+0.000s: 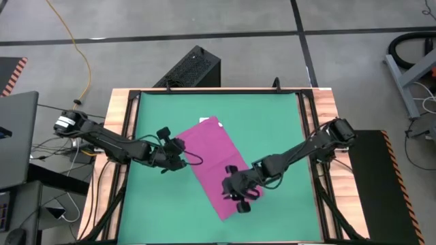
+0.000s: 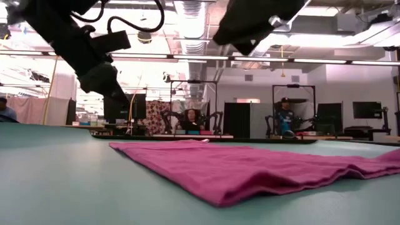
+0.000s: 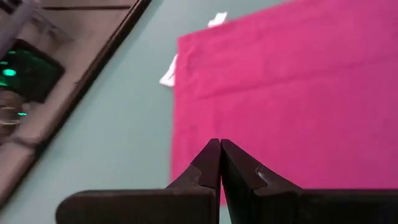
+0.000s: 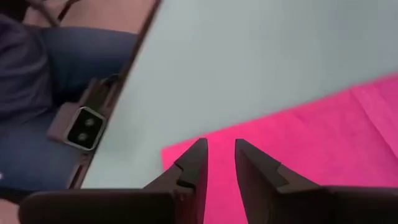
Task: Roll towel into tight, uniform cylinder
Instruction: Roll the pink towel
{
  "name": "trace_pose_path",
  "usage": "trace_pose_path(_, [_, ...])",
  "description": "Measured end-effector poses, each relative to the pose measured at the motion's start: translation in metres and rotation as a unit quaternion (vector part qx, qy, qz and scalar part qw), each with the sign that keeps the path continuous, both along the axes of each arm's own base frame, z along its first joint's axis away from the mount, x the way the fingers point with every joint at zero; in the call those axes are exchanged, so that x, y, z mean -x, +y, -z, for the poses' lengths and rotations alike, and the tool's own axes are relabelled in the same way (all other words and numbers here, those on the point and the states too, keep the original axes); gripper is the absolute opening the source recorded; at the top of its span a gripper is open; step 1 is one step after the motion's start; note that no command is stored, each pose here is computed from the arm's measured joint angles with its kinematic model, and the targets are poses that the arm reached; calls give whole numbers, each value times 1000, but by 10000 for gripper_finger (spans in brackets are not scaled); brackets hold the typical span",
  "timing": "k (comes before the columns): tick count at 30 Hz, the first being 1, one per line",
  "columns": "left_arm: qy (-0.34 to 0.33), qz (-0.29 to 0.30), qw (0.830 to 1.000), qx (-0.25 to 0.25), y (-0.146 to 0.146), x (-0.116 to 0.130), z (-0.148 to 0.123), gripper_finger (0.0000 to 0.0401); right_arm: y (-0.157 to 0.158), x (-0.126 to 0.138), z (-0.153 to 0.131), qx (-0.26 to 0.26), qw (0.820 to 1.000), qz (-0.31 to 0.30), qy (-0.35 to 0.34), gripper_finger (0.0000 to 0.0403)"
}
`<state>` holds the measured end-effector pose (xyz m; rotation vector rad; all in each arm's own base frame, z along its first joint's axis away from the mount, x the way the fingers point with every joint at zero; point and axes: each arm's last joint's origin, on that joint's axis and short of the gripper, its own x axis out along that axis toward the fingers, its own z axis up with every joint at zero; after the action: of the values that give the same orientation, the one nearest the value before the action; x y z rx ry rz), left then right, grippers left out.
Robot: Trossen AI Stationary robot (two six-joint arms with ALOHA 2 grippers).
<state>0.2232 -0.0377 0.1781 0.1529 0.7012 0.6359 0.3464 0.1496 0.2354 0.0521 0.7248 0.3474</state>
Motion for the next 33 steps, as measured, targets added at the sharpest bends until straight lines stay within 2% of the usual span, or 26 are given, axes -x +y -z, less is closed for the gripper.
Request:
trace_pose_path(2, [-28,10,999,17,3,0,9,0,3,1,0,16,1000,-17,-8,111])
trace_pose_path(3, [-41,10,999,27,6,1,14,0,2,1,1,30,999,-7,-9,112])
trace_pose_path(6, [-61,-23,997,32,17,6,24,0,-7,2,4,97,991,94,-7,107])
trace_pose_path(9, [-68,-85,994,17,31,9,27,0,-17,3,7,153,977,148,-1,97])
trace_pose_path(21, [-26,-141,985,99,74,8,44,0,-25,2,8,164,973,162,7,82])
trace_pose_path(25, [-6,-136,980,144,80,5,57,0,-26,3,10,174,972,158,18,82])
trace_pose_path(30, [8,-166,977,133,89,4,68,0,-26,4,11,178,971,157,24,82])
trace_pose_path(33, [11,-168,978,122,97,-1,65,0,-28,4,11,178,971,159,23,82])
